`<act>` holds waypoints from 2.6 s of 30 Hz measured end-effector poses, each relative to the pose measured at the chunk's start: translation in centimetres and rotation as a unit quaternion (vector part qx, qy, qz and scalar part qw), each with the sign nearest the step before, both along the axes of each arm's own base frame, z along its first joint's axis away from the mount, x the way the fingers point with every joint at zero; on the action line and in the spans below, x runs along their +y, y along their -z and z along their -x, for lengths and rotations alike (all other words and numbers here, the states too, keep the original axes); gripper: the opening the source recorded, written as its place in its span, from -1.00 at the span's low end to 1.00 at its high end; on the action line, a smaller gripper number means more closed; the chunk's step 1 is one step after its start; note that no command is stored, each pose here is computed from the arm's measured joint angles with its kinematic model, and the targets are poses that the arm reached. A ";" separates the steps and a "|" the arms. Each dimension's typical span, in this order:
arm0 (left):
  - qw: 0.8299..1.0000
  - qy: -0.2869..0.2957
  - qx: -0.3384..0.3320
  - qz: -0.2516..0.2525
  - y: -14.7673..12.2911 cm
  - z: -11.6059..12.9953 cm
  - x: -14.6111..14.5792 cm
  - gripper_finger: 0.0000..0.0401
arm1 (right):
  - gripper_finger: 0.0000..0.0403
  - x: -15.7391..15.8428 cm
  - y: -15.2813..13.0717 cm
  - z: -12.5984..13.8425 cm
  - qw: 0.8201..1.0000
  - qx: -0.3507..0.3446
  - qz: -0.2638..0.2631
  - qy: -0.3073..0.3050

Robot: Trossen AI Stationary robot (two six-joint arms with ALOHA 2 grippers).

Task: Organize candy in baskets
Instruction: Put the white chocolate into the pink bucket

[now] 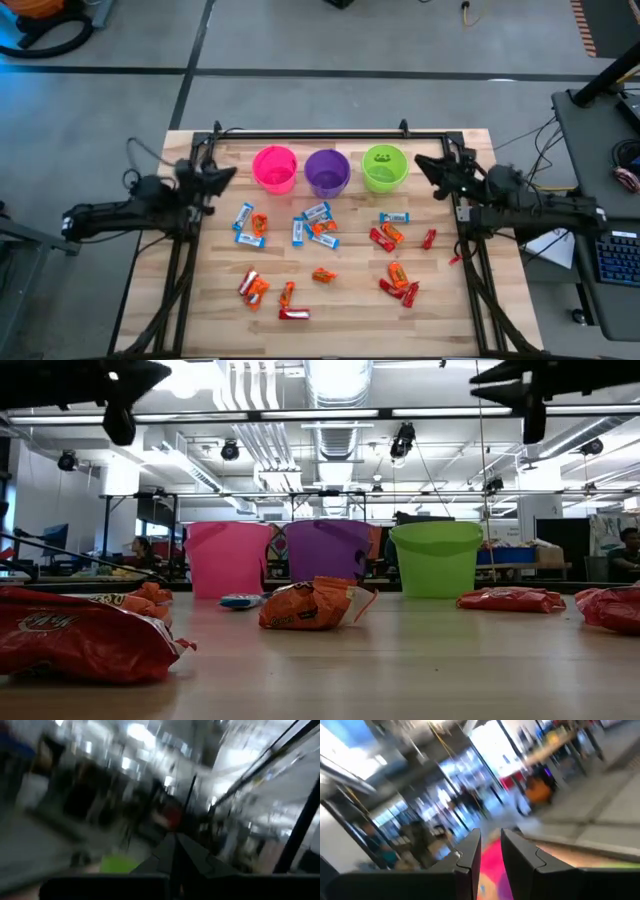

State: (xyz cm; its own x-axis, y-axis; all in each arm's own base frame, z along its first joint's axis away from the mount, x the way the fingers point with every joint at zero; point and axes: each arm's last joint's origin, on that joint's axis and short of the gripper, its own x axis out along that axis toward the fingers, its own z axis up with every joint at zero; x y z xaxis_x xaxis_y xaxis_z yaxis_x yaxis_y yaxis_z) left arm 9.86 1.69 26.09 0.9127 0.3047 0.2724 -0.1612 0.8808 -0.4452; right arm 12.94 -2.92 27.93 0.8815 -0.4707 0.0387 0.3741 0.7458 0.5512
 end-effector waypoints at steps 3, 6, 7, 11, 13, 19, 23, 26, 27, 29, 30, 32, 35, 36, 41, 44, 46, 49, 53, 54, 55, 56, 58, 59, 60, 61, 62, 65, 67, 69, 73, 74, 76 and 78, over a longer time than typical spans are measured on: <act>0.984 0.050 0.156 0.066 -0.6 -0.7 -0.2 -1.00 | -0.66 -0.2 -0.5 -1.4 0.993 0.097 -0.065 0.007; 0.939 0.096 0.306 0.123 -1.4 -0.9 -0.5 -1.00 | -0.66 -0.3 -0.9 -1.8 0.972 0.181 -0.146 0.030; 0.920 0.107 0.352 0.134 -1.6 -1.0 -0.6 -1.00 | -0.66 -0.3 -1.0 -1.8 0.963 0.208 -0.168 0.040; 0.852 0.129 0.483 0.152 -2.4 -1.6 -0.7 -1.00 | -0.66 -0.3 -1.6 -2.0 0.927 0.304 -0.209 0.067; 0.821 0.152 0.529 0.153 -2.7 -2.2 -0.8 -1.00 | -0.66 -0.3 -1.9 -2.0 0.913 0.339 -0.214 0.069; 0.749 0.302 0.557 0.192 -2.4 -4.6 -1.4 -1.00 | -0.66 -0.4 -3.2 -2.5 0.897 0.388 -0.199 0.067; 0.726 0.294 0.577 0.231 -1.5 -6.1 -1.3 -1.00 | -0.66 -0.4 -4.0 -2.9 0.901 0.387 -0.188 0.058; 0.703 0.292 0.599 0.249 -0.6 -7.0 -1.2 -1.00 | -0.66 -0.5 -4.6 -3.1 0.903 0.383 -0.186 0.054; 0.695 0.298 0.607 0.244 -0.3 -7.2 -1.2 -1.00 | -0.66 -0.5 -4.8 -3.1 0.904 0.381 -0.186 0.053; 0.688 0.321 0.616 0.209 0.2 -7.7 -1.3 -1.00 | -0.66 -0.4 -5.0 -3.1 0.905 0.378 -0.189 0.043; 0.687 0.336 0.618 0.180 0.4 -8.0 -1.4 -1.00 | -0.66 -0.4 -5.1 -3.0 0.906 0.377 -0.188 0.038; 0.691 0.365 0.614 0.109 0.6 -8.4 -1.7 -1.00 | -0.66 -0.3 -5.3 -2.9 0.907 0.376 -0.189 0.025; 0.699 0.356 0.620 0.023 0.7 -8.8 -2.0 -1.00 | -0.66 -0.2 -5.3 -2.9 0.906 0.377 -0.193 0.009; 0.698 0.346 0.627 0.005 0.7 -8.8 -2.1 -1.00 | -0.66 -0.2 -5.3 -2.9 0.905 0.377 -0.196 0.004; 0.683 0.315 0.659 -0.020 1.9 -8.6 -2.6 -0.96 | -0.66 -0.2 -4.9 -2.9 0.903 0.383 -0.196 0.002; 0.673 0.319 0.667 -0.020 2.6 -8.6 -3.0 -0.82 | -0.66 -0.2 -4.9 -2.9 0.902 0.387 -0.190 0.000; 0.668 0.319 0.672 -0.025 3.3 -8.6 -3.2 -0.69 | -0.66 -0.2 -4.9 -2.9 0.902 0.388 -0.187 -0.002; 0.659 0.301 0.688 -0.036 4.3 -8.6 -3.3 -0.45 | -0.66 -0.2 -4.9 -2.9 0.902 0.389 -0.186 -0.002; 0.653 0.241 0.716 -0.051 5.0 -9.0 -3.1 -0.10 | -0.66 -0.2 -4.9 -2.9 0.902 0.389 -0.186 -0.002; 0.650 0.237 0.720 -0.052 5.2 -9.2 -3.1 -0.04 | -0.66 -0.2 -4.9 -2.9 0.902 0.389 -0.186 -0.003; 0.646 0.235 0.724 -0.052 5.4 -9.3 -3.1 0.02 | -0.66 -0.2 -4.9 -2.9 0.902 0.389 -0.185 -0.003; 0.641 0.235 0.729 -0.051 5.6 -9.4 -3.1 0.06 | -0.66 -0.2 -4.9 -2.9 0.902 0.389 -0.185 -0.003; 0.632 0.237 0.736 -0.051 6.0 -9.7 -3.2 0.10 | -0.66 -0.2 -4.9 -2.9 0.902 0.389 -0.185 -0.003; 0.627 0.238 0.740 -0.052 6.3 -9.8 -3.3 0.10 | -0.66 -0.2 -4.9 -2.9 0.902 0.389 -0.185 -0.003; 0.621 0.240 0.744 -0.052 6.5 -9.9 -3.4 0.10 | -0.66 -0.2 -4.9 -2.9 0.903 0.389 -0.185 -0.003; 0.615 0.241 0.749 -0.052 6.8 -10.0 -3.5 0.10 | -0.66 -0.2 -4.9 -2.9 0.903 0.389 -0.185 -0.003; 0.610 0.243 0.752 -0.053 7.0 -10.0 -3.6 0.09 | -0.66 -0.2 -4.9 -2.9 0.903 0.389 -0.185 -0.003; 0.595 0.245 0.764 -0.054 7.7 -10.3 -3.9 0.05 | -0.66 -0.2 -4.9 -2.9 0.903 0.389 -0.185 -0.003; 0.584 0.245 0.772 -0.051 8.3 -10.6 -3.9 0.02 | -0.66 -0.2 -4.9 -2.9 0.903 0.389 -0.185 -0.002; 0.575 0.234 0.782 -0.051 8.8 -10.8 -3.9 0.00 | -0.66 -0.2 -4.9 -2.9 0.903 0.389 -0.185 -0.003; 0.557 0.229 0.797 -0.047 9.8 -11.1 -3.9 -0.01 | -0.66 -0.2 -4.9 -2.9 0.903 0.389 -0.185 -0.003; 0.554 0.229 0.799 -0.046 9.9 -11.2 -3.9 -0.01 | -0.66 -0.2 -4.9 -2.9 0.903 0.389 -0.186 -0.003; 0.549 0.229 0.803 -0.045 10.2 -11.3 -3.9 -0.01 | -0.66 -0.1 -4.9 -2.9 0.902 0.389 -0.186 -0.004; 0.544 0.228 0.806 -0.044 10.5 -11.4 -3.9 -0.01 | -0.66 -0.1 -4.9 -2.9 0.902 0.389 -0.186 -0.004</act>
State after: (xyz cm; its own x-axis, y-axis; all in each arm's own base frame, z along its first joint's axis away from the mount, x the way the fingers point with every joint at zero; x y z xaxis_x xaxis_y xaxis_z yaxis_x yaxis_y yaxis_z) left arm 21.30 -2.24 15.56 -0.0379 -0.0035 -0.9993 -0.0352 0.9994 -0.0022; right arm 15.80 -3.06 32.80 0.5778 -0.3166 -0.7523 0.7508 0.5676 0.3378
